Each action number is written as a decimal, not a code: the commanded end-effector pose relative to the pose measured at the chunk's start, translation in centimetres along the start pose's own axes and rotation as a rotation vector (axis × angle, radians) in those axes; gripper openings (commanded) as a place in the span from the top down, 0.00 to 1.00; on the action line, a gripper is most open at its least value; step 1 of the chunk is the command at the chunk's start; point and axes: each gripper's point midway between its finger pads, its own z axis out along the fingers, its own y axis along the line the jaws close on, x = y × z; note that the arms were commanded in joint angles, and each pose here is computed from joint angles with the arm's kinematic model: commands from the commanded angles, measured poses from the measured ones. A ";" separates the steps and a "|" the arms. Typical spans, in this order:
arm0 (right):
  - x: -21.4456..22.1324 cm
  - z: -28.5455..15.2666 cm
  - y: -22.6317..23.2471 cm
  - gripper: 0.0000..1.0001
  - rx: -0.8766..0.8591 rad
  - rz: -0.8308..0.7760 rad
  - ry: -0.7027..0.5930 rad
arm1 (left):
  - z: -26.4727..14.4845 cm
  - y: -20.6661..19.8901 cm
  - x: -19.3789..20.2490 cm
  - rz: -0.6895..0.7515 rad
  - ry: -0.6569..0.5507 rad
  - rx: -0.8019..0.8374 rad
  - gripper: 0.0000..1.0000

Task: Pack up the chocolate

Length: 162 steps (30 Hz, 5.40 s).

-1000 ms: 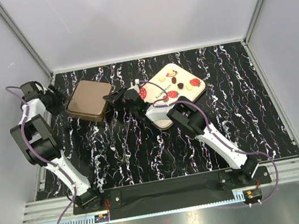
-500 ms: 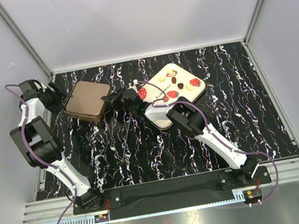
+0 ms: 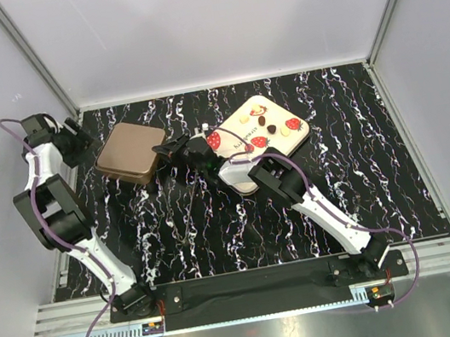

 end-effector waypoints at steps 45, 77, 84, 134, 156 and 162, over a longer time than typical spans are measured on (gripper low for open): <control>-1.5 0.0 3.3 1.00 -0.092 -0.074 0.036 | 4.4 5.4 4.3 -0.189 0.114 -0.107 0.90; -1.3 0.2 7.3 1.00 -0.261 -0.144 0.178 | 8.7 1.3 3.2 -0.208 0.066 0.024 0.91; -1.2 -0.6 9.6 1.00 -0.358 -0.156 0.199 | 7.7 -0.3 5.2 -0.184 0.089 0.027 0.90; -0.6 -1.6 13.3 1.00 -0.501 -0.123 0.212 | -0.5 -3.0 -1.4 -0.123 -0.018 0.075 0.50; -2.4 -0.7 7.0 1.00 -0.396 -0.092 0.174 | 2.9 -2.9 1.5 -0.093 0.068 0.180 0.49; -3.9 -0.8 5.6 0.98 -0.345 -0.099 0.157 | 4.3 -2.5 3.1 -0.070 0.116 0.163 0.48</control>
